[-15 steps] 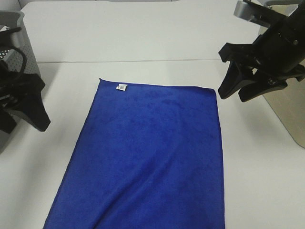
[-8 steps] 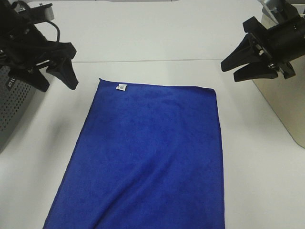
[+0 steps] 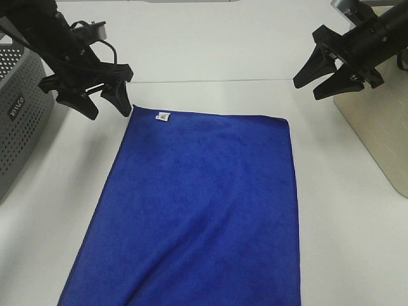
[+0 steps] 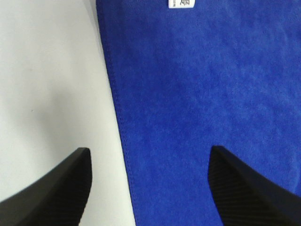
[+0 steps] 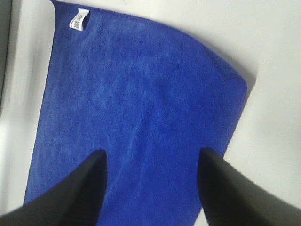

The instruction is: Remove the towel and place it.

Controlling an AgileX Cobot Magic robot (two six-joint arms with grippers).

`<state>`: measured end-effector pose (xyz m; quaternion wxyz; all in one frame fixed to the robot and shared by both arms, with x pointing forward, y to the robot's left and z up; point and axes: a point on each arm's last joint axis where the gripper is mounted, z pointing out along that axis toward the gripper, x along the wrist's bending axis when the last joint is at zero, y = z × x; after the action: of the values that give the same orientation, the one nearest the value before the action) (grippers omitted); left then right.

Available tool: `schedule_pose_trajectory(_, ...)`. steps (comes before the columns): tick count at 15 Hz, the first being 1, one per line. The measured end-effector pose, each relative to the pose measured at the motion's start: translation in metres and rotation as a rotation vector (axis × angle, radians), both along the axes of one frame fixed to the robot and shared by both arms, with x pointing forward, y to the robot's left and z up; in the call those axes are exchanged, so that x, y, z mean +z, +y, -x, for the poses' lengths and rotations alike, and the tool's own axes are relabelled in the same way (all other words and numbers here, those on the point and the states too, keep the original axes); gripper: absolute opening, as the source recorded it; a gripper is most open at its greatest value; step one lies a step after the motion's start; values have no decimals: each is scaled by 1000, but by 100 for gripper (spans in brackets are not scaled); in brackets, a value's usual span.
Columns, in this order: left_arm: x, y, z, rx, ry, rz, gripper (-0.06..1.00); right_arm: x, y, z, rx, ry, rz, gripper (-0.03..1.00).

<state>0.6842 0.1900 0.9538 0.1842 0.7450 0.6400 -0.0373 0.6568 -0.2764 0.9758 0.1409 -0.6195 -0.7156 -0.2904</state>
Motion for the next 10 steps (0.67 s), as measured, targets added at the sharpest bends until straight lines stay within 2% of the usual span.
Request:
schedule_pose_trajectory(5, -29, -7, -27, 16, 8, 20, 64, -24, -5, -20, -5, 69, 76, 58)
schedule_pose_trajectory(10, -42, -10, -42, 38, 2, 30, 64, -37, 17, -26, -2, 36, 328, 58)
